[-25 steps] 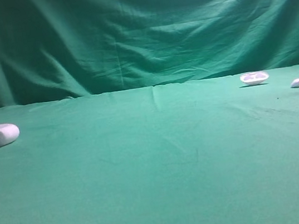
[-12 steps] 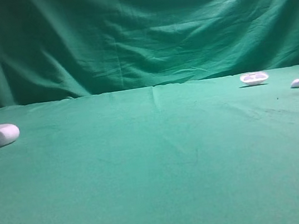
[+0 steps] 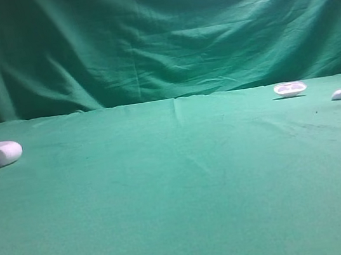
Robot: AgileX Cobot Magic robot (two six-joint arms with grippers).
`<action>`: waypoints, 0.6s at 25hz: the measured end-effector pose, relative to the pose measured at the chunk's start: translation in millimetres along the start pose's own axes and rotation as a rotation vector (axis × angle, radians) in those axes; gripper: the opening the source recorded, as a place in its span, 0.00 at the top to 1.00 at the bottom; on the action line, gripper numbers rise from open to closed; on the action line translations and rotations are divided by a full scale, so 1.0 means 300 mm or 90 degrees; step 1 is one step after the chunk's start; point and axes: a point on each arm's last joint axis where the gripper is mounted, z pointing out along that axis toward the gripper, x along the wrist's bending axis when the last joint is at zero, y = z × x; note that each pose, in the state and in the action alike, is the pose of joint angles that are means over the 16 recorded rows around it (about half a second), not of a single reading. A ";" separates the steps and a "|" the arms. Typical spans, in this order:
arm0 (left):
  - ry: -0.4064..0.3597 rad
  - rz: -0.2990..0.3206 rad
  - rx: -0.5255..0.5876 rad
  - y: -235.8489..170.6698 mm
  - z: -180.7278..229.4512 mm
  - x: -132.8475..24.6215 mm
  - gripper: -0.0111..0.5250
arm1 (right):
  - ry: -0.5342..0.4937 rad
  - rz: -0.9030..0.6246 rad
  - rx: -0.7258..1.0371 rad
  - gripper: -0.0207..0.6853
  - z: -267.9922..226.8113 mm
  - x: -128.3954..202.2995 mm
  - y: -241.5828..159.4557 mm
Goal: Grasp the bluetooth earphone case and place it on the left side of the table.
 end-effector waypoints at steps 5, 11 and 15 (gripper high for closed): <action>0.000 0.000 0.000 0.000 0.000 0.000 0.98 | -0.084 0.037 -0.074 0.97 0.011 -0.035 -0.134; 0.000 0.000 0.000 0.000 0.000 0.000 0.98 | -0.185 0.081 -0.128 0.97 0.043 -0.064 -0.302; 0.000 0.000 0.000 0.000 0.000 0.000 0.98 | -0.232 0.097 -0.135 0.97 0.066 -0.074 -0.379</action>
